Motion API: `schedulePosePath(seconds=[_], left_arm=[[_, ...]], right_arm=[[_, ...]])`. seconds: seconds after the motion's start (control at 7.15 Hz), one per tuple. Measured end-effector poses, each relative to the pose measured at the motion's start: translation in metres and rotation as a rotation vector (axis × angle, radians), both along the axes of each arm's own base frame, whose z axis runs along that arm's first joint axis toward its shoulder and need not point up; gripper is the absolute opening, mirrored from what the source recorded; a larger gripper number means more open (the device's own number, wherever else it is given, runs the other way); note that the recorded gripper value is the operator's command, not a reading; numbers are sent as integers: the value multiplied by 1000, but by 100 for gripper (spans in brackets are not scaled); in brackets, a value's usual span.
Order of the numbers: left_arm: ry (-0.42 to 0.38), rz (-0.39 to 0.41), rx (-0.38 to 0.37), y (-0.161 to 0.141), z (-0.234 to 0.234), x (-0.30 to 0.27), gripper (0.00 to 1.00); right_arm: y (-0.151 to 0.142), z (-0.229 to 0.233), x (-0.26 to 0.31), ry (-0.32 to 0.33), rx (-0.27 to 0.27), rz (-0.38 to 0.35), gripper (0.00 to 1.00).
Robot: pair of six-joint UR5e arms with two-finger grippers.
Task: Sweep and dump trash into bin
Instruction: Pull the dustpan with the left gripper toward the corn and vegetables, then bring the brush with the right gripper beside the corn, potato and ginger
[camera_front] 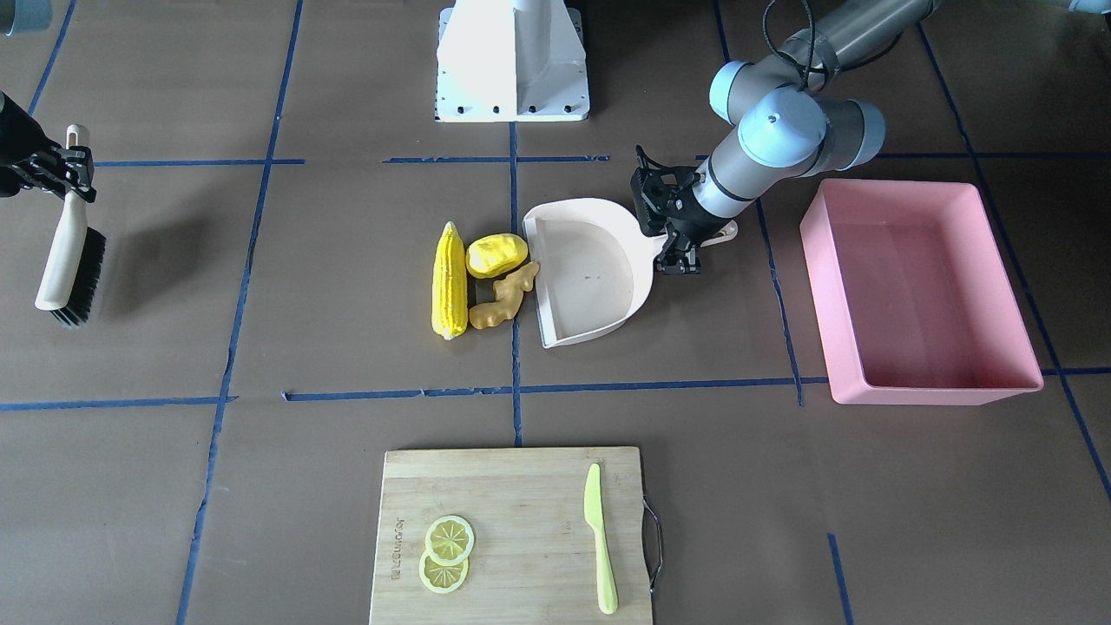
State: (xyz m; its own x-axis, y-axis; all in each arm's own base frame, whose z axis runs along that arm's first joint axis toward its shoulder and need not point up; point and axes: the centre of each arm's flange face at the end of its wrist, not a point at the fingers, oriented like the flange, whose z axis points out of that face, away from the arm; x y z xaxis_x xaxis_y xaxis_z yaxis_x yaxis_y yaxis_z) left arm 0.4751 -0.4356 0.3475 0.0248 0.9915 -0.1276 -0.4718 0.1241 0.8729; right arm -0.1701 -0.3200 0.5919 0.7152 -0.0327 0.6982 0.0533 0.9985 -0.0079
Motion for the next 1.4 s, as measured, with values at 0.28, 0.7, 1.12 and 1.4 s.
schedulePosePath(seconds=[0.28, 0.7, 1.12, 1.4], left_arm=[[4, -10, 6, -4, -3, -5, 13], [4, -27, 8, -12, -6, -14, 5], [-8, -21, 5, -15, -15, -11, 1], [-10, -14, 13, -15, -19, -9, 0]], right_arm=[[0, 0, 0, 0, 0, 1, 0], [0, -1, 0, -1, 0, 1, 0], [0, 0, 0, 0, -1, 1, 0], [0, -1, 0, -1, -1, 0, 0]])
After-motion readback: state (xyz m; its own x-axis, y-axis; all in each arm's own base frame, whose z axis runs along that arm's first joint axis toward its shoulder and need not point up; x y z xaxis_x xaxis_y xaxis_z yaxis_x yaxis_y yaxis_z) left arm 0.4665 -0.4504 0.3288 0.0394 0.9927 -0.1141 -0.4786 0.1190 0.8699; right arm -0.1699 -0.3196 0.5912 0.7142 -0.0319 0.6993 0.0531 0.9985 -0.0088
